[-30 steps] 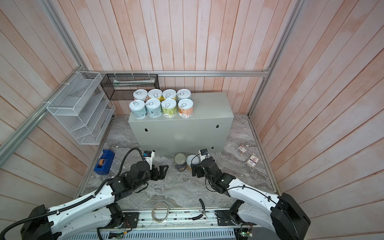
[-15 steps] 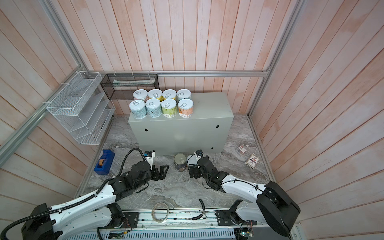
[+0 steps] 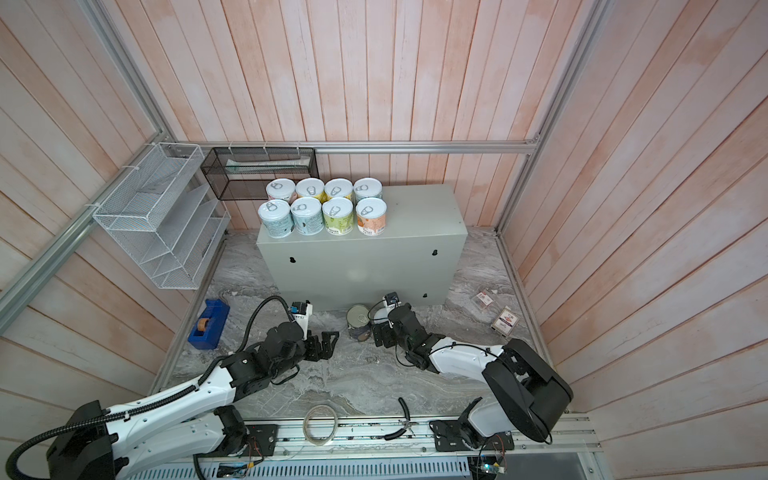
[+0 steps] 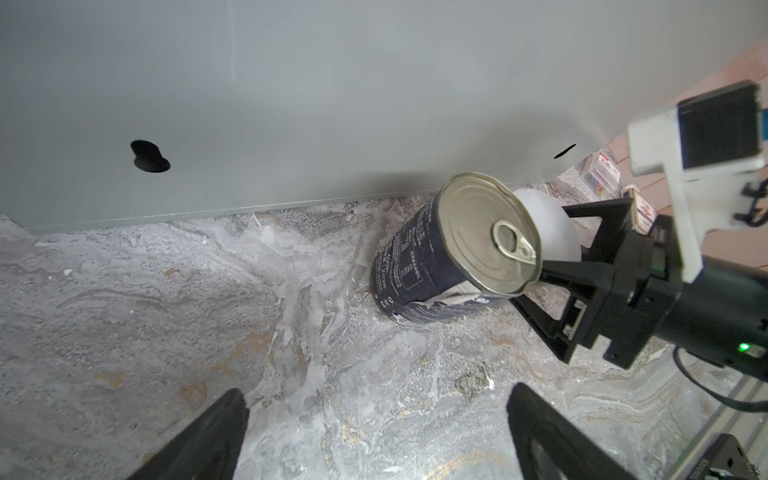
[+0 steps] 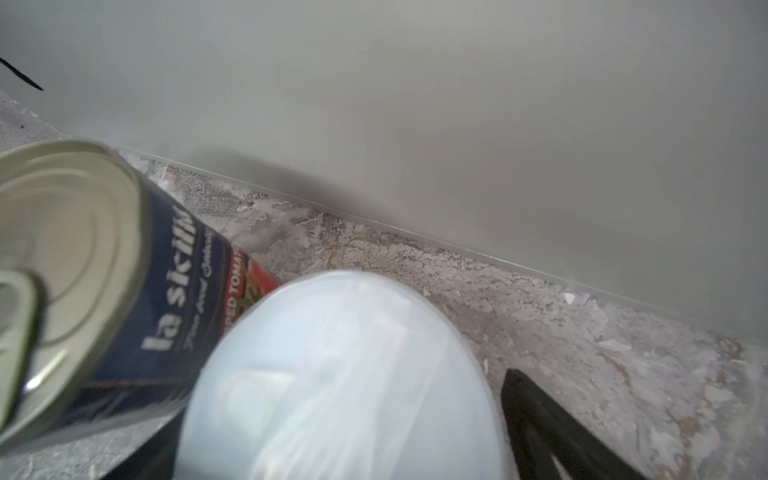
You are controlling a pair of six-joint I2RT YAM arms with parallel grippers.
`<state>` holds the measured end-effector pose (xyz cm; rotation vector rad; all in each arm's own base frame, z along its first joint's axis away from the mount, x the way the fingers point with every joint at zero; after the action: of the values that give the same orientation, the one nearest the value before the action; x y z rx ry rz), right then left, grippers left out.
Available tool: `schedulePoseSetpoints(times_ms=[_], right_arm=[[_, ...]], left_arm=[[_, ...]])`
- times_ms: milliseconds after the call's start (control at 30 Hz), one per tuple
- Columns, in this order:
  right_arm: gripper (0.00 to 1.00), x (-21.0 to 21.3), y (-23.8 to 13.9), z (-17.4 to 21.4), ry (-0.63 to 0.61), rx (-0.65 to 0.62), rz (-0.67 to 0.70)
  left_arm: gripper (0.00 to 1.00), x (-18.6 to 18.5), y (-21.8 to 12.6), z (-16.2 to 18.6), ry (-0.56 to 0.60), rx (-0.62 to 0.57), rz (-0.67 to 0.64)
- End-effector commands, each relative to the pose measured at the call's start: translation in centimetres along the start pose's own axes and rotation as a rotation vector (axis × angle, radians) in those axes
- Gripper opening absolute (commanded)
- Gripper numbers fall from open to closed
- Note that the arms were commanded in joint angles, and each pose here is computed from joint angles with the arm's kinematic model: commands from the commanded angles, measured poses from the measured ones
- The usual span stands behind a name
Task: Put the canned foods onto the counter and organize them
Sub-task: 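Lower the right gripper around the white-lidded can and close on it, then lift the white-lidded can with the right gripper up over the cabinet top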
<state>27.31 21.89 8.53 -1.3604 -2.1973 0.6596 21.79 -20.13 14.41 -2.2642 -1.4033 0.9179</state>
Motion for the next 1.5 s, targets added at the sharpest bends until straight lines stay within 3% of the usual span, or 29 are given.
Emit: schedulePoseSetpoints(times_ms=[0, 500, 700, 767, 867, 900, 933, 1167, 1467], right_arm=[[0.97, 0.2, 0.5, -1.9, 0.004, -0.058, -0.002], [0.96, 0.3, 2.3, -0.8, 0.008, -0.026, -0.011], [0.82, 0.2, 2.5, -0.4, -0.005, -0.006, -0.011], [0.73, 0.2, 2.5, -0.3, -0.006, -0.001, -0.013], [0.43, 0.3, 2.4, -0.3, -0.008, 0.002, -0.022], [0.26, 0.5, 2.4, -0.2, -0.012, 0.006, -0.031], [0.0, 0.5, 2.3, -0.3, -0.013, 0.011, -0.036], [0.0, 1.6, 0.6, -1.3, -0.021, 0.054, -0.092], [0.0, 3.7, -5.8, -4.8, -0.002, 0.098, -0.225]], left_arm=[[0.99, 0.2, 0.2, 0.0, 0.006, -0.015, -0.015], [0.99, 0.0, 1.0, 0.1, 0.017, -0.001, -0.018], [0.99, 0.1, 0.8, -0.2, 0.018, -0.009, -0.026], [0.99, 0.2, 0.8, -0.2, 0.016, -0.01, -0.029], [0.99, 0.1, 0.8, -0.3, 0.016, -0.01, -0.028], [0.99, 0.1, 0.8, -0.2, 0.016, -0.009, -0.026], [0.99, 0.1, 0.8, -0.2, 0.016, -0.008, -0.025], [0.98, 0.0, 0.7, -0.5, 0.011, -0.007, -0.03], [0.98, -0.2, -0.1, -1.2, 0.012, -0.016, -0.032]])
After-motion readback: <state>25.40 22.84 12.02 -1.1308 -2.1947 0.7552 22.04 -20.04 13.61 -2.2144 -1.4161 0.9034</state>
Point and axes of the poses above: each gripper's point midway between its finger pads, its own y axis out along the fingers, its own x axis along the line the jaws close on, z = x × y, the point moved 3 cm from there along -y, back along the fingers, and after that the axes turned 2 degrees about y, right-handed, at the moved point
